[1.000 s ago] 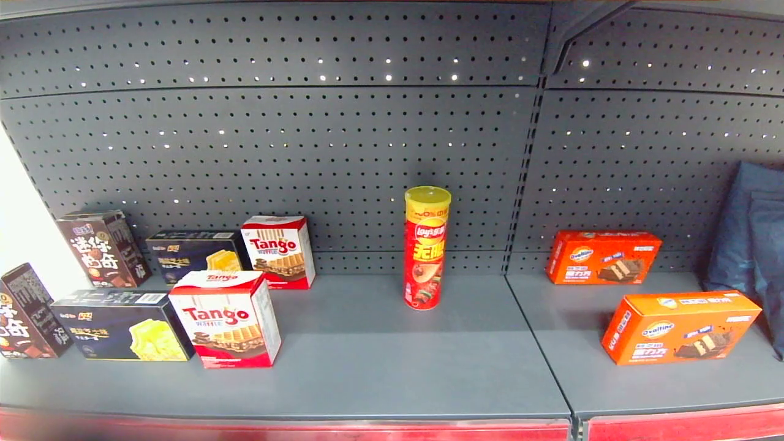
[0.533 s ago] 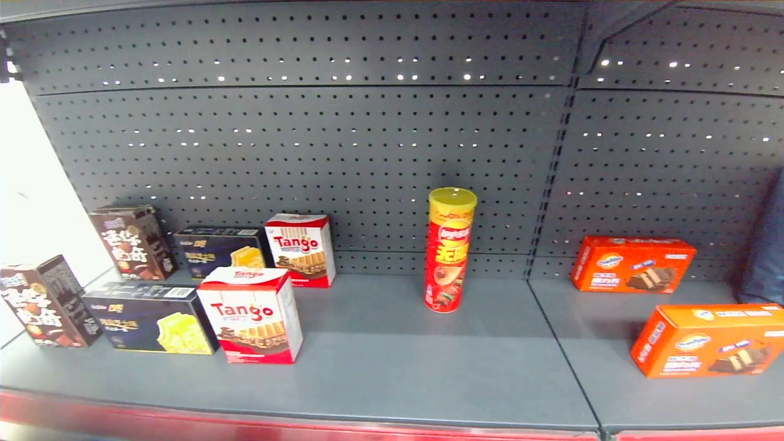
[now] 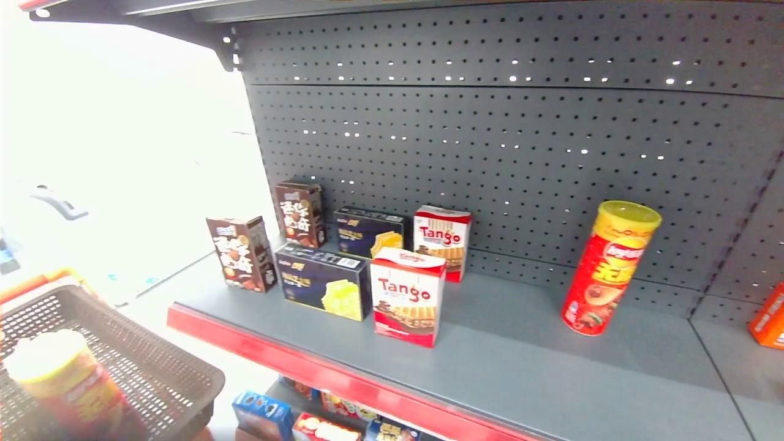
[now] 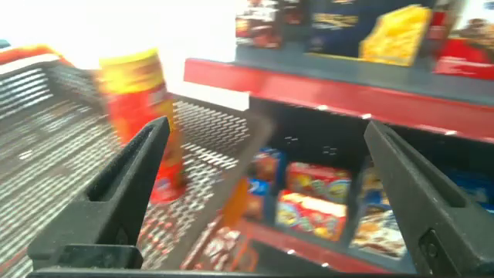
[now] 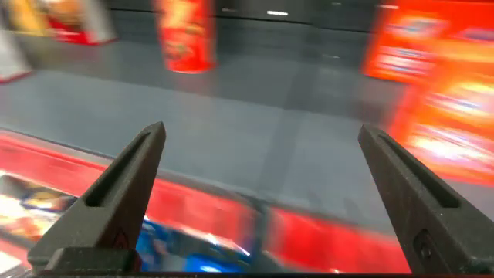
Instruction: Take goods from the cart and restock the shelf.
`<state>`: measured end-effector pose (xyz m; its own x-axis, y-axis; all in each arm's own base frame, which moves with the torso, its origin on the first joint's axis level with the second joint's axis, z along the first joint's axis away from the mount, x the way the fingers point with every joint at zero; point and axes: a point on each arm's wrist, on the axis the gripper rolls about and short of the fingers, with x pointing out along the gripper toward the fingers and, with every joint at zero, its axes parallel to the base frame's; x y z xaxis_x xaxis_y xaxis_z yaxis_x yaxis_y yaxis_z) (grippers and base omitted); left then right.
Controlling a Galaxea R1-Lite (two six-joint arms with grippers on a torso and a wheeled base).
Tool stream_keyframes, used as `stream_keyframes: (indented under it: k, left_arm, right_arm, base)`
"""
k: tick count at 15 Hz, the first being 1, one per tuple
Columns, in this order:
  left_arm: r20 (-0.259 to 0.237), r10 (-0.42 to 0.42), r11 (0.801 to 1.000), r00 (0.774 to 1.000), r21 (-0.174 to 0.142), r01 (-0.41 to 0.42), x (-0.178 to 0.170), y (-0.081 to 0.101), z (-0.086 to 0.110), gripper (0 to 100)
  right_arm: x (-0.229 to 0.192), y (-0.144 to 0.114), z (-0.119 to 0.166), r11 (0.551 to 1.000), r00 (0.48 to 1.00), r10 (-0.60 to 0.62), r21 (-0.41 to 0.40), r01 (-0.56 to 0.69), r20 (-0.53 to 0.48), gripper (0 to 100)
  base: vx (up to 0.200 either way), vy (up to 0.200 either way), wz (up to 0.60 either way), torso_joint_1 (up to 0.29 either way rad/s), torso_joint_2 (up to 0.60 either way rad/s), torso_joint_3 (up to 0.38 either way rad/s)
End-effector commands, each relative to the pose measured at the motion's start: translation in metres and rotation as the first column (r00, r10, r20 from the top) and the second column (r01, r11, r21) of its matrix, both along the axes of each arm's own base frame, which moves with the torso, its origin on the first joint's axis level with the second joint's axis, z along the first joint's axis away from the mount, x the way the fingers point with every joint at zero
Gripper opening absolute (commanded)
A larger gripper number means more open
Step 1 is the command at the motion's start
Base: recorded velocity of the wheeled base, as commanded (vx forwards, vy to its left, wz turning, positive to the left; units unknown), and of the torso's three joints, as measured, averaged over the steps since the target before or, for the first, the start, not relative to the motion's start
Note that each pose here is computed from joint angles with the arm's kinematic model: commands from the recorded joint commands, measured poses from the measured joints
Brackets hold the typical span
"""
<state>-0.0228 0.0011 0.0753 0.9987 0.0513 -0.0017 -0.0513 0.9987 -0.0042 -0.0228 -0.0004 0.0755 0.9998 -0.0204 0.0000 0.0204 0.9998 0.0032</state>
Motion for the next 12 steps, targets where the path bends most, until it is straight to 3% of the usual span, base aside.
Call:
stream_keyframes:
  k: [1, 12]
  left_arm:
    - [0.0, 0.001, 1.0, 1.0, 0.0, -0.001, 0.0, 0.0, 0.0, 100]
    - [0.0, -0.028, 1.0, 1.0, 0.01, 0.028, 0.0, -0.0006, 0.0, 100]
  right_arm:
    - [0.0, 0.0, 0.0, 1.0, 1.0, 0.0, 0.0, 0.0, 0.0, 100]
    - [0.0, -0.0001, 0.0002, 1.0, 1.0, -0.003, 0.001, 0.003, 0.002, 100]
  base:
    - [0.0, 0.0, 0.6, -0.002, 0.0, 0.002]
    - [0.0, 0.0, 0.6, 0.002, 0.0, 0.0]
